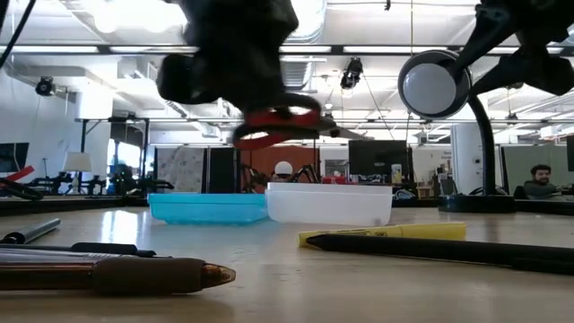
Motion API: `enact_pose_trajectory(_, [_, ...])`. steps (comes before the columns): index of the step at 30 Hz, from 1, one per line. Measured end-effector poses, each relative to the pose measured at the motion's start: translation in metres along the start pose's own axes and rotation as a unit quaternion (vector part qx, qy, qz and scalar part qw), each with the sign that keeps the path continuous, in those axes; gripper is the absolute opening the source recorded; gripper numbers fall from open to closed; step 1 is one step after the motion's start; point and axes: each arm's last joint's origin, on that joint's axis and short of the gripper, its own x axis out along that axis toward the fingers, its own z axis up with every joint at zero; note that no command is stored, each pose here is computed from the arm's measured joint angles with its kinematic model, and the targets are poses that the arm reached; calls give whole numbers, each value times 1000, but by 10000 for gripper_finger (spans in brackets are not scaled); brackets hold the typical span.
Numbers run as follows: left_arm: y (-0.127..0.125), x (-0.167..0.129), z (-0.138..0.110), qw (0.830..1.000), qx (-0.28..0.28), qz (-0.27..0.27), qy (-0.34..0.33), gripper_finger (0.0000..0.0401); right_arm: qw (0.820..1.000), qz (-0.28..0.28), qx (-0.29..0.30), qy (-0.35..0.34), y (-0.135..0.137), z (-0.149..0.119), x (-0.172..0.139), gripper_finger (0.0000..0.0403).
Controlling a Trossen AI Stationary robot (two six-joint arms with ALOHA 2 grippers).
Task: Pick & place school supplies into a supply box
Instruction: Put the black scissors into the supply box
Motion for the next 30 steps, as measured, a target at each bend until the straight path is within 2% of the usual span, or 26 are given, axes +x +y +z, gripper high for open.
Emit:
enact_pose_trajectory(3, [6, 2, 23, 995, -94, 2, -33, 61, 1000, 1, -4, -1, 0, 1, -1, 192])
enact_pose_trajectory(8, [24, 16, 53, 989, -135, 19, -54, 61, 999, 0, -33, 4, 0, -1, 0, 191])
enact_pose_trajectory(13, [41, 29, 73, 990, -120, 48, -60, 61, 998, -1, -66, 19, -2, -2, -2, 191])
enact_pose_trajectory(19, [45, 43, 73, 993, -82, 65, -50, 61, 995, -23, -89, 32, -11, -5, -7, 191])
enact_pose_trajectory(24, [38, 54, 68, 995, -56, 67, -42, 61, 994, -46, -91, 38, -18, -6, -11, 191])
enact_pose_trajectory(30, [26, 63, 73, 996, -27, 74, -35, 61, 994, -56, -86, 39, -21, -7, -12, 191])
